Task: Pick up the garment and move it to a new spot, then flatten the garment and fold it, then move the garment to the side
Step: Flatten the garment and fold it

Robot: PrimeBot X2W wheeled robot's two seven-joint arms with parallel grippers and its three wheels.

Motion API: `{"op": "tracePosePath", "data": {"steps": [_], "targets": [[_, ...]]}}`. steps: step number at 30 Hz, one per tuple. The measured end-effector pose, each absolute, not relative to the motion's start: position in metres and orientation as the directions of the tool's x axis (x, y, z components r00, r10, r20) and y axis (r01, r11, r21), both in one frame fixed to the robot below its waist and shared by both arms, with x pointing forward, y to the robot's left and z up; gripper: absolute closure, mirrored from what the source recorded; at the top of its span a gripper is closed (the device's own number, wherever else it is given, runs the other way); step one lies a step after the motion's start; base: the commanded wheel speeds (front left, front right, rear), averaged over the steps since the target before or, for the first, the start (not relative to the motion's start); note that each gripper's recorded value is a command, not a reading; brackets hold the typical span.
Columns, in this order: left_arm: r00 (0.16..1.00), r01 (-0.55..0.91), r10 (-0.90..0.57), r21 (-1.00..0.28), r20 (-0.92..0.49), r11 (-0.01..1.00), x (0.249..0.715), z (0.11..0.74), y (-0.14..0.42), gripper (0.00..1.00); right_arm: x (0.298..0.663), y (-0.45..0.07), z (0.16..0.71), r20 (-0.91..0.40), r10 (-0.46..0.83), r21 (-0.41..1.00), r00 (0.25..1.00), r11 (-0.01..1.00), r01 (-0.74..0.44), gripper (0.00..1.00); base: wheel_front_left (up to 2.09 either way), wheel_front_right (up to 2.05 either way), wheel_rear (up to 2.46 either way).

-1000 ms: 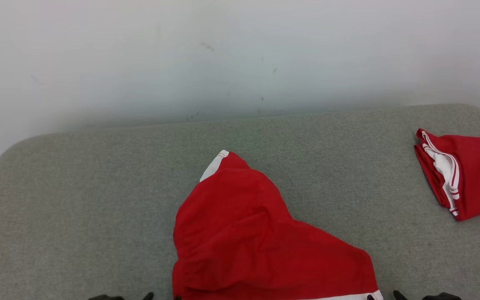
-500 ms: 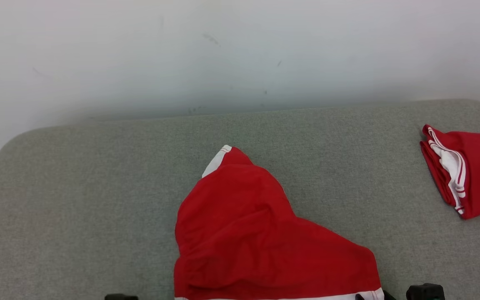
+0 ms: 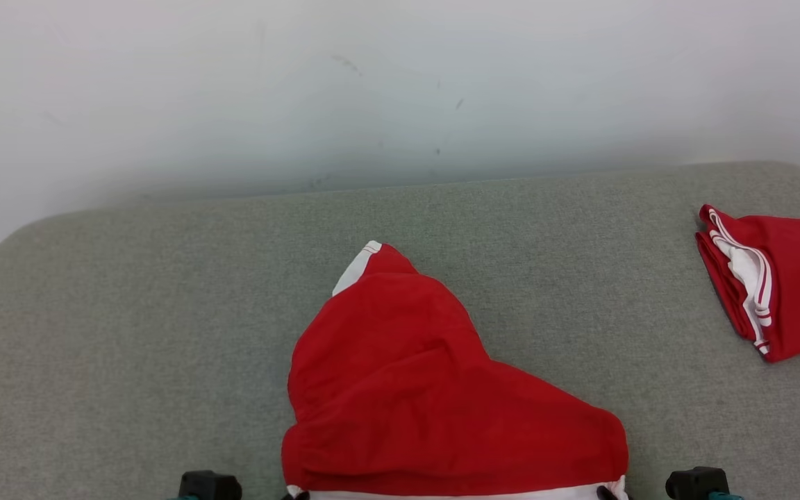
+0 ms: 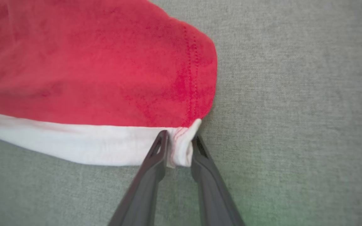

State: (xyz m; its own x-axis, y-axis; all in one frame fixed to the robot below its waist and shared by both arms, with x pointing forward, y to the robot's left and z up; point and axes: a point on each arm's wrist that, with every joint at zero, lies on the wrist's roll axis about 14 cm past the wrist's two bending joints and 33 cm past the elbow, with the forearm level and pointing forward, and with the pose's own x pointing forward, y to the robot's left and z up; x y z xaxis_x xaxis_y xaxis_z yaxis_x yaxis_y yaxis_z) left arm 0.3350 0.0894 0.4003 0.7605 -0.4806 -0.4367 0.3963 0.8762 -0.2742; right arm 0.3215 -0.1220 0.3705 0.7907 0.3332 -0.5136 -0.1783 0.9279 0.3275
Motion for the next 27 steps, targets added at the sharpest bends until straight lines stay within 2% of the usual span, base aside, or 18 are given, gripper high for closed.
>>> {"op": "tracePosePath", "data": {"steps": [1, 2, 9, 17, 22, 27], "targets": [[0.763, 0.398, -0.483, -0.276, -0.431, 0.875, 0.336, 0.401, 0.089, 1.0, 0.321, -0.121, 0.37, -0.513, 0.335, 0.329, 0.79, 0.927, -0.18, 0.93, 0.0, 0.0, 0.0], [0.764, 0.399, -0.485, -0.278, -0.427, 0.874, 0.336, 0.402, 0.089, 1.0, 0.32, -0.121, 0.37, -0.514, 0.337, 0.33, 0.789, 0.926, -0.181, 1.0, 0.0, 0.0, 0.0], [0.768, 0.412, -0.493, -0.274, -0.409, 0.869, 0.335, 0.405, 0.089, 1.0, 0.322, -0.122, 0.376, -0.485, 0.338, 0.334, 0.807, 0.924, -0.186, 1.0, 0.0, 0.0, 0.0], [0.799, 0.432, -0.499, -0.257, -0.335, 0.865, 0.341, 0.426, 0.09, 1.0, 0.337, -0.123, 0.409, -0.356, 0.333, 0.401, 0.873, 0.898, -0.18, 1.0, 0.0, 0.0, 0.0], [0.816, 0.466, -0.507, -0.201, -0.279, 0.862, 0.365, 0.452, 0.094, 1.0, 0.355, -0.118, 0.438, -0.266, 0.355, 0.464, 0.896, 0.862, -0.203, 1.0, 0.0, 0.0, 0.0], [0.827, 0.499, -0.516, -0.131, -0.224, 0.856, 0.405, 0.484, 0.095, 1.0, 0.391, -0.119, 0.478, -0.16, 0.367, 0.493, 0.916, 0.834, -0.248, 1.0, 0.0, 0.0, 0.0]]}}
